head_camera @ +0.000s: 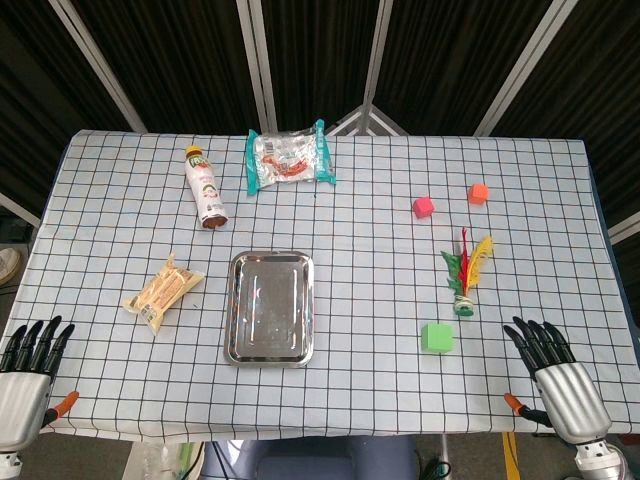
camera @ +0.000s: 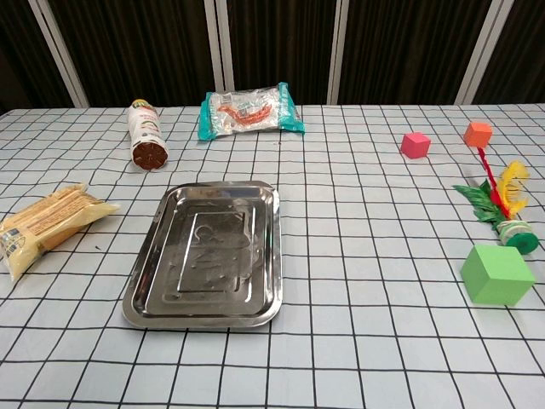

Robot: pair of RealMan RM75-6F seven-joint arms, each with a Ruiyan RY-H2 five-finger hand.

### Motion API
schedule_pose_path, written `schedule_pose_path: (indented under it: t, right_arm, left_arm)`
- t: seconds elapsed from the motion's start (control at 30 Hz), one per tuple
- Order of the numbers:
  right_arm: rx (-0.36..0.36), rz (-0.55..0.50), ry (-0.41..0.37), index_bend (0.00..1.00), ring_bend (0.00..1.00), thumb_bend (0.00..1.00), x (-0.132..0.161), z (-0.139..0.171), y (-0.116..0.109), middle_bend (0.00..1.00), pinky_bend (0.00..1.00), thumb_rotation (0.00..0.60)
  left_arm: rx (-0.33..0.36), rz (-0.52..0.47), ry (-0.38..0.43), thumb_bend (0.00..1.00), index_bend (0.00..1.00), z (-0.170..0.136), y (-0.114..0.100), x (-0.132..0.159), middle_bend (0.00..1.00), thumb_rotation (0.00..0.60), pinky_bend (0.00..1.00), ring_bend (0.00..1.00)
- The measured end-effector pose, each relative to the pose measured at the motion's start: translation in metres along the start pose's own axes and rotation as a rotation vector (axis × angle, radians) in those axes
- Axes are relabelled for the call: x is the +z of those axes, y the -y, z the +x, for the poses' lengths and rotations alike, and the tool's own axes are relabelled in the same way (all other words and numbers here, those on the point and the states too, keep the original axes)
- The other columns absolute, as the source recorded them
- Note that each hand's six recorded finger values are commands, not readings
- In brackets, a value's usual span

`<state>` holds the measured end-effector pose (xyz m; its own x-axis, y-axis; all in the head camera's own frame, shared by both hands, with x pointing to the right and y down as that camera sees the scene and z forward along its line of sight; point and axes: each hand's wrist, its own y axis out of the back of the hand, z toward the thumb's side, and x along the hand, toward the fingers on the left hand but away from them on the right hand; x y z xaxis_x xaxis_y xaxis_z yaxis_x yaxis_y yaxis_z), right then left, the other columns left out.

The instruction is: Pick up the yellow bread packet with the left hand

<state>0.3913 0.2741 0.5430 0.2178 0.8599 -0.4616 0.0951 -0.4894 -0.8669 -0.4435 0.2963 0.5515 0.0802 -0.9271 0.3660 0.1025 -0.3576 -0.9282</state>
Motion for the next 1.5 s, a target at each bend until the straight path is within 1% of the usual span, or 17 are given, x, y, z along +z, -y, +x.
schedule_pose_path:
  t: [0.17,0.23,0.33,0.4,0.53,0.6,0.7,0.8,0.9,1.0,1.17,1.27,1.3,1.37,1.43,1.5]
  right_arm:
    - [-0.006,-0.012,0.013,0.0,0.0,0.26,-0.005,-0.002,-0.002,0.0,0.01,0.6]
    - [-0.005,-0.01,0.019,0.0,0.0,0.25,-0.007,-0.002,-0.003,0.0,0.01,0.6]
    - [-0.008,-0.016,0.029,0.0,0.0,0.25,-0.01,-0.002,-0.004,0.0,0.01,0.6]
    - [-0.008,-0.017,0.035,0.0,0.0,0.25,-0.012,-0.003,-0.004,0.0,0.01,0.6]
    - [-0.004,-0.023,0.048,0.0,0.0,0.25,-0.015,-0.007,-0.004,0.0,0.01,0.6]
    - [-0.013,-0.026,0.051,0.0,0.0,0.25,-0.016,-0.011,-0.006,0.0,0.01,0.6]
    - [-0.013,-0.03,0.061,0.0,0.0,0.25,-0.019,-0.014,-0.006,0.0,0.01,0.6]
    - [-0.008,-0.032,0.076,0.0,0.0,0.25,-0.023,-0.017,-0.005,0.0,0.01,0.6]
    - [-0.009,-0.035,0.09,0.0,0.0,0.25,-0.027,-0.02,-0.006,0.0,0.01,0.6]
    - [-0.012,-0.035,0.095,0.0,0.0,0.25,-0.029,-0.021,-0.007,0.0,0.01,0.6]
    - [-0.013,-0.033,0.104,0.0,0.0,0.25,-0.031,-0.021,-0.007,0.0,0.01,0.6]
    - [-0.017,-0.033,0.109,0.0,0.0,0.25,-0.032,-0.021,-0.008,0.0,0.01,0.6]
    - [-0.018,-0.033,0.11,0.0,0.0,0.25,-0.032,-0.021,-0.008,0.0,0.01,0.6]
    - [-0.02,-0.032,0.113,0.0,0.0,0.25,-0.033,-0.021,-0.009,0.0,0.01,0.6]
    - [-0.021,-0.03,0.115,0.0,0.0,0.25,-0.033,-0.021,-0.009,0.0,0.01,0.6]
    - [-0.021,-0.03,0.115,0.0,0.0,0.25,-0.033,-0.021,-0.009,0.0,0.01,0.6]
  left_arm:
    - [0.003,0.003,0.005,0.05,0.0,0.003,0.002,0.003,0.0,0.6,0.01,0.0]
    - [0.006,0.016,0.011,0.05,0.0,0.008,0.003,0.006,0.0,0.6,0.02,0.0]
    - [0.02,0.05,0.022,0.05,0.0,0.021,0.004,0.011,0.0,0.6,0.05,0.0]
    - [0.017,0.062,0.03,0.04,0.0,0.031,0.007,0.015,0.0,0.6,0.06,0.0]
    - [-0.04,0.061,0.064,0.03,0.0,0.061,0.019,0.029,0.0,0.6,0.04,0.0]
    - [-0.084,0.07,0.091,0.02,0.0,0.078,0.028,0.039,0.0,0.6,0.04,0.0]
    - [-0.157,0.105,0.119,0.02,0.0,0.101,0.044,0.053,0.0,0.6,0.03,0.0]
    - [-0.201,0.145,0.113,0.02,0.0,0.122,0.055,0.063,0.0,0.6,0.03,0.0]
    - [-0.219,0.161,0.111,0.02,0.0,0.141,0.064,0.074,0.0,0.6,0.03,0.0]
    - [-0.219,0.172,0.105,0.02,0.0,0.15,0.071,0.076,0.0,0.6,0.03,0.0]
    - [-0.206,0.195,0.093,0.02,0.0,0.158,0.077,0.075,0.0,0.6,0.04,0.0]
    - [-0.222,0.2,0.077,0.02,0.0,0.163,0.083,0.072,0.0,0.6,0.06,0.0]
    - [-0.229,0.201,0.073,0.02,0.01,0.165,0.085,0.071,0.0,0.6,0.07,0.0]
    - [-0.236,0.209,0.066,0.02,0.06,0.168,0.088,0.07,0.0,0.6,0.08,0.0]
    - [-0.244,0.219,0.057,0.02,0.14,0.173,0.093,0.067,0.0,0.6,0.08,0.0]
    - [-0.257,0.227,0.046,0.02,0.19,0.177,0.097,0.064,0.0,0.6,0.09,0.0]
